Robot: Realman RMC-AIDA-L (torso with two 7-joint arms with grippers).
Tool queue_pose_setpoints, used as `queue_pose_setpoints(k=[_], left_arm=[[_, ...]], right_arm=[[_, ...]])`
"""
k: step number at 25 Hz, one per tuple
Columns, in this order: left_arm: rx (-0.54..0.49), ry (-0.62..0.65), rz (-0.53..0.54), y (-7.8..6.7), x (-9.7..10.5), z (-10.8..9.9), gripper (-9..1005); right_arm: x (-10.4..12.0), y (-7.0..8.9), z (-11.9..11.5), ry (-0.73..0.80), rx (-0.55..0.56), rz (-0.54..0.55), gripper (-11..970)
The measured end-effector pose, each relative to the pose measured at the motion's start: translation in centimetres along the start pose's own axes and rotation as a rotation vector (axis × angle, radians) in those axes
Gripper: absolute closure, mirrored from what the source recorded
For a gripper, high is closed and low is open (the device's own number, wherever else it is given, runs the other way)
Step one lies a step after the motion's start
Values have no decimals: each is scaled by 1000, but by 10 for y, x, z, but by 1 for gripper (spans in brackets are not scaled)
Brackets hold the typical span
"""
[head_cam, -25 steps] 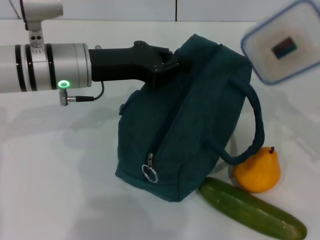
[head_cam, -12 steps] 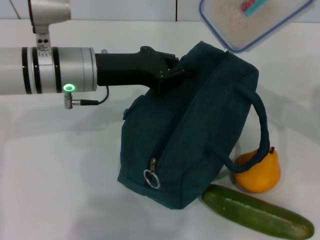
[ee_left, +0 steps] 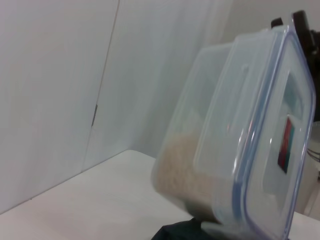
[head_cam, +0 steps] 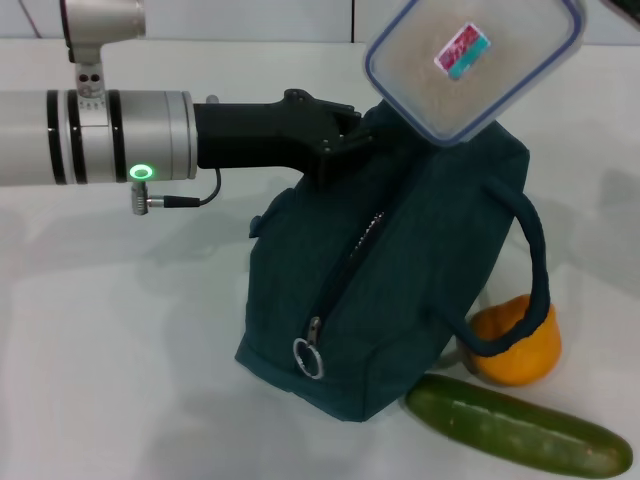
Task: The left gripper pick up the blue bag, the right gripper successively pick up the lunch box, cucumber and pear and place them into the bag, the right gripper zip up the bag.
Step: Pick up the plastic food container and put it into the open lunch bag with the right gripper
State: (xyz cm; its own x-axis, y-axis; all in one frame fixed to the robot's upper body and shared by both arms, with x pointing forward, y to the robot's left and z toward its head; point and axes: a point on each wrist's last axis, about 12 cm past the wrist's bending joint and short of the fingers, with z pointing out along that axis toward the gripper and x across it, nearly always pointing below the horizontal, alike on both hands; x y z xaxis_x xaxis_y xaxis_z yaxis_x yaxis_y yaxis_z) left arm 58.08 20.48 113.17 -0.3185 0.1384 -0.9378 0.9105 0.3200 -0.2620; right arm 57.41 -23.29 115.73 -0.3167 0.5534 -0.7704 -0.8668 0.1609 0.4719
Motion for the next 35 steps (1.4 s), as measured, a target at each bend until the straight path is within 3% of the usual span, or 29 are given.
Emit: queue_pose_setpoints(k=[11, 24, 35], left_arm=[[-71, -29, -16, 7, 1, -2, 883], [-90, -70, -27, 10, -3, 1, 886], [-165, -79, -39, 19, 0, 1, 885]], right_arm=[[13, 6, -38, 54, 72, 3, 800], [31, -3, -22, 257, 84, -5, 784], [31, -12, -10, 331, 114, -33, 771]])
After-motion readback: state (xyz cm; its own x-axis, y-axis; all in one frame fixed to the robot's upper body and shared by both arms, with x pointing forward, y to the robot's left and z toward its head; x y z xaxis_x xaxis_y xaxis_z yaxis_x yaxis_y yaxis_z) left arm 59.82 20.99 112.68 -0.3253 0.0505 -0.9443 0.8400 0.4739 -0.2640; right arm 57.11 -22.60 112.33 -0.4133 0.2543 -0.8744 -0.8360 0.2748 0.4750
